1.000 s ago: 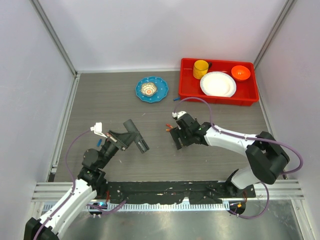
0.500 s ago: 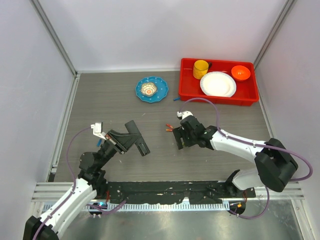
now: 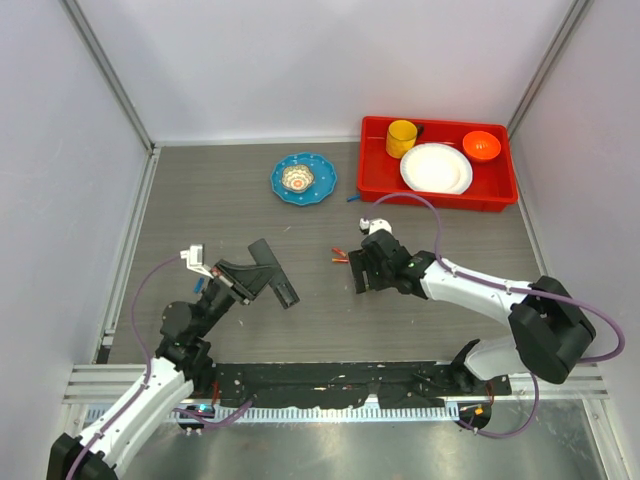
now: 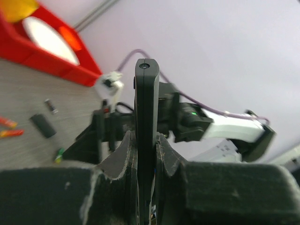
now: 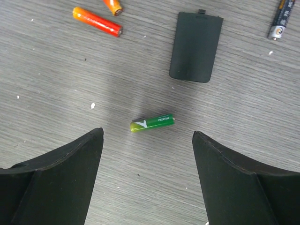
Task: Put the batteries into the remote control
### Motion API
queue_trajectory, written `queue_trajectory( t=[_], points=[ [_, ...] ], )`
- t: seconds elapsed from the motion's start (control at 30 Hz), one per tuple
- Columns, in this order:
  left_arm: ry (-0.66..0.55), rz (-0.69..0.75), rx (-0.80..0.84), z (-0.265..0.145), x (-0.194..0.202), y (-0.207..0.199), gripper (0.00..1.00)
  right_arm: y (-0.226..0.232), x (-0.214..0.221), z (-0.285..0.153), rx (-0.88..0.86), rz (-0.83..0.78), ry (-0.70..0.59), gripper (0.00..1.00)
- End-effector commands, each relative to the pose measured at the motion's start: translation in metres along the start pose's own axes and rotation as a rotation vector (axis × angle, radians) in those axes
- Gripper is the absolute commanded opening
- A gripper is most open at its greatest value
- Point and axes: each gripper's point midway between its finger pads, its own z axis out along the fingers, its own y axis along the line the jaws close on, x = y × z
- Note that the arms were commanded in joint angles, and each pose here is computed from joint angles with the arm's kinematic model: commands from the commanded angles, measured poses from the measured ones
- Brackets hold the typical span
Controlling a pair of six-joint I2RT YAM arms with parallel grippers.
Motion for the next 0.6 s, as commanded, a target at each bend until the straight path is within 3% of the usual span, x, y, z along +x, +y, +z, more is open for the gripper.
queue_trajectory(
  t=[0.0, 0.37, 0.57],
  points=[
    [0.026, -0.128, -0.436, -0.028, 0.031, 0.106, 0.0, -0.004, -0.013, 0.004, 0.055, 0.113, -0.04, 0.81],
    [-0.004, -0.164, -0.485, -0.024, 0.028, 0.118, 0.0, -0.01, -0.005, 0.009, 0.143, 0.503, -0.068, 0.73],
    [-0.01, -0.159, -0.47, -0.024, 0.026, 0.114, 0.0, -0.01, -0.002, 0.019, 0.172, 0.538, -0.052, 0.64]
  ],
)
